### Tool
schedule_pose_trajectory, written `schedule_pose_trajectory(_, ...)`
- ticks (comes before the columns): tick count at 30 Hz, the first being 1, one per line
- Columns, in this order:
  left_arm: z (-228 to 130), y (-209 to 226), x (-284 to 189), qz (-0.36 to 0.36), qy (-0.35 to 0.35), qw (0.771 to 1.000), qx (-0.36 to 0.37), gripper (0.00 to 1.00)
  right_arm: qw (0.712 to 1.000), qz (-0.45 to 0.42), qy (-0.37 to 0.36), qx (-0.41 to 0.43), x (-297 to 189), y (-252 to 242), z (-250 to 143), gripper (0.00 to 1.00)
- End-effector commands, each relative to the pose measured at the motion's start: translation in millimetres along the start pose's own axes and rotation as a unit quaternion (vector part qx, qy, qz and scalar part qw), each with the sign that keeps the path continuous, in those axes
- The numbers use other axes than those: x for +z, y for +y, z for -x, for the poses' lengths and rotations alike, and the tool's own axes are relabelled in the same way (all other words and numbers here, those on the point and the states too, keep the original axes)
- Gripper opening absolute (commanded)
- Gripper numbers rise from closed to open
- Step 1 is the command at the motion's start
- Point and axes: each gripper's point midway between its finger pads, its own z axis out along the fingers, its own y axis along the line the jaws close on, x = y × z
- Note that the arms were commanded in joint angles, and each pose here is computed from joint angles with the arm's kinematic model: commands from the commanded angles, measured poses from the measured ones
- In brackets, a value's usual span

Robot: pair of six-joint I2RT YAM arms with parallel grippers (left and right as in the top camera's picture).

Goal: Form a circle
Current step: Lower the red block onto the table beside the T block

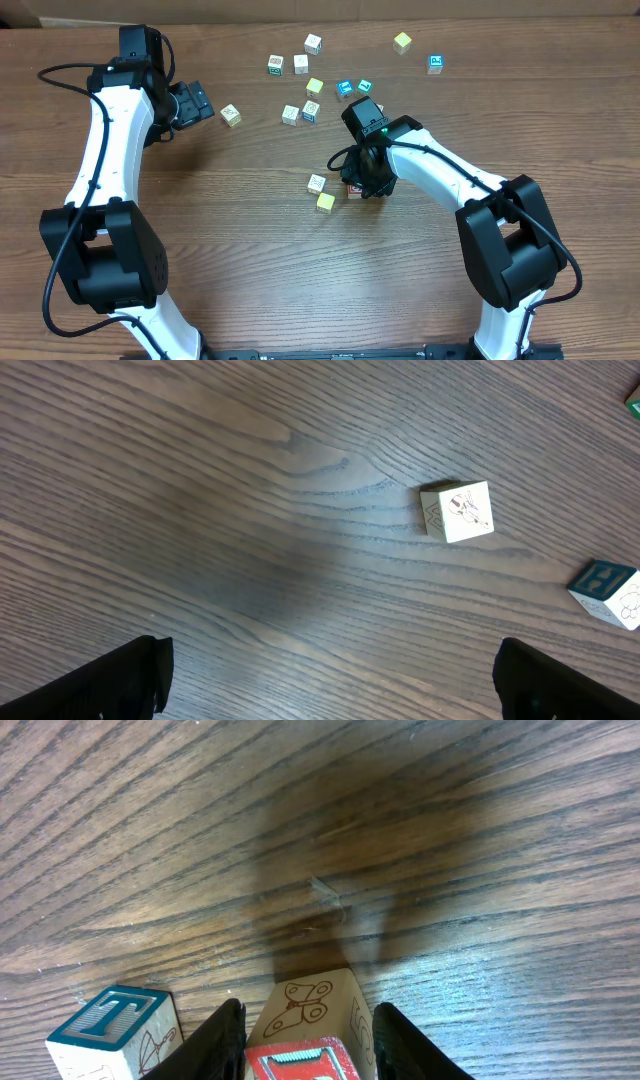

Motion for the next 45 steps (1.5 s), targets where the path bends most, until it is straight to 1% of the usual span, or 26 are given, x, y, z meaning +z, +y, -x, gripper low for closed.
schedule_pose_trajectory(1, 3, -4, -1, -0.005, -0.003, 1.000, -0.004, 1.00, 1.000, -0.009, 0.003, 0.002, 5, -3, -3, 0.38)
schedule_pose_trajectory(2, 3, -4, -1, -0.005, -0.003, 1.000, -0.004, 0.99, 1.000, -0.009, 0.003, 0.014, 5, -2, -4, 0.39)
schedule_pose_trajectory(5, 3, -4, -1, -0.005, -0.003, 1.000, -0.004, 1.00, 0.999, -0.008, 0.002, 0.037, 5, -1, -4, 0.46)
schedule_pose_trajectory(8, 3, -4, -1, -0.005, -0.003, 1.000, -0.004, 1.00, 0.999, -0.012, 0.005, 0.030, 5, -3, -6, 0.50)
schedule_pose_trajectory(10, 3, -4, -1, -0.005, -0.003, 1.000, -0.004, 0.99, 1.000, -0.019, 0.008, 0.015, 5, -6, -8, 0.50)
schedule_pose_trajectory(12, 3, -4, -1, -0.005, -0.003, 1.000, -0.004, 0.99, 1.000, -0.023, 0.012, -0.004, 5, -9, -10, 0.48)
schedule_pose_trajectory(14, 3, -4, -1, -0.005, -0.003, 1.000, -0.004, 1.00, 1.000, -0.023, 0.013, -0.008, 5, -9, -10, 0.42)
schedule_pose_trajectory(15, 3, -4, -1, -0.005, -0.003, 1.000, -0.004, 1.00, 1.000, -0.023, 0.012, -0.008, 5, -9, -10, 0.36)
schedule_pose_trajectory(20, 3, -4, -1, -0.005, -0.003, 1.000, -0.004, 0.99, 1.000, -0.016, 0.007, -0.008, 5, -5, -7, 0.29)
schedule_pose_trajectory(24, 3, -4, -1, -0.005, -0.003, 1.000, -0.004, 1.00, 1.000, -0.002, 0.003, 0.012, 5, 1, -4, 0.19)
schedule_pose_trajectory(26, 3, -4, -1, -0.005, -0.003, 1.000, -0.004, 0.99, 1.000, 0.003, -0.001, 0.025, 5, 4, -2, 0.18)
schedule_pose_trajectory(35, 3, -4, -1, -0.005, -0.003, 1.000, -0.004, 1.00, 0.999, 0.024, -0.005, 0.023, 5, 13, 1, 0.19)
schedule_pose_trajectory(45, 3, -4, -1, -0.005, -0.003, 1.000, -0.004, 1.00, 0.999, 0.025, -0.006, 0.022, 5, 14, 1, 0.20)
